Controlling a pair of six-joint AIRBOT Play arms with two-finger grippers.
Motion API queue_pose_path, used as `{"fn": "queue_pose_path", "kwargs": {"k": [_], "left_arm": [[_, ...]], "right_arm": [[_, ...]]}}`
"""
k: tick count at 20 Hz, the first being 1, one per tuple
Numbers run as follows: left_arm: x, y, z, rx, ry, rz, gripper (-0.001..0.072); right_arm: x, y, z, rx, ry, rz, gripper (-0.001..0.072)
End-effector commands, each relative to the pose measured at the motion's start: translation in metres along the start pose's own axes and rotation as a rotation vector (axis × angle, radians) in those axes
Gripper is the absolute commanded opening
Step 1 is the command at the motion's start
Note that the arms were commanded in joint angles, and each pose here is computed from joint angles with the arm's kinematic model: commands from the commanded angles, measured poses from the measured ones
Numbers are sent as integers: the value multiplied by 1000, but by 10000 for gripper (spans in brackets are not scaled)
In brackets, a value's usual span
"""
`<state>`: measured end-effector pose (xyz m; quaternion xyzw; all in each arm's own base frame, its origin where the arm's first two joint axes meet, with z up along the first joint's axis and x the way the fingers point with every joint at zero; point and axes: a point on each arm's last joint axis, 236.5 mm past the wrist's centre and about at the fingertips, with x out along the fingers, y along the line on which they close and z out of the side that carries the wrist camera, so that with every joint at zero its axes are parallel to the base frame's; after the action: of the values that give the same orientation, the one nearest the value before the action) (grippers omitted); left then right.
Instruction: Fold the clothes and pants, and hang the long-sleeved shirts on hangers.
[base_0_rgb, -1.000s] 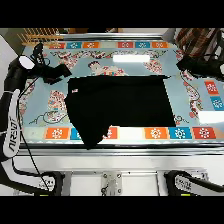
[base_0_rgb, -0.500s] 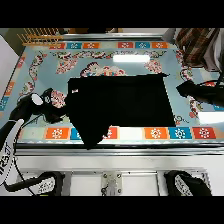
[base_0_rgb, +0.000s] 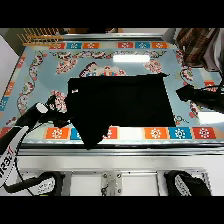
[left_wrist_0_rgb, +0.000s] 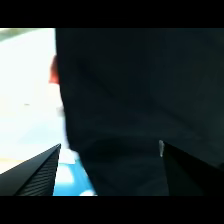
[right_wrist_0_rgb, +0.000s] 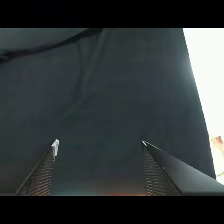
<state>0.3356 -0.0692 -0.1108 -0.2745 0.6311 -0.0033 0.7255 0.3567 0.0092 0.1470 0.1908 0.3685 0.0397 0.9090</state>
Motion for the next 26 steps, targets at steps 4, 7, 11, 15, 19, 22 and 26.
{"fn": "queue_pose_path", "kwargs": {"k": [4,7,11,15,19,22,26], "left_arm": [[23,-19,-5,11,32,-8,673],[18,-35,2,43,59,-22,57],[-6,-50,16,83,7,-47,11],[-12,-45,1,114,2,-48,12],[-6,-35,-13,99,21,-36,12],[-4,-32,-17,95,32,-32,12],[-4,-32,-16,94,30,-33,12]], "right_arm": [[0,2,0,7,0,7,576],[-2,-1,0,10,-1,0,577],[-8,-70,-31,140,100,-177,578],[3,-173,-135,545,255,-401,578],[53,-186,-196,821,303,-334,577],[94,-173,-189,839,271,-236,576],[136,-149,-181,797,234,-167,576]]}}
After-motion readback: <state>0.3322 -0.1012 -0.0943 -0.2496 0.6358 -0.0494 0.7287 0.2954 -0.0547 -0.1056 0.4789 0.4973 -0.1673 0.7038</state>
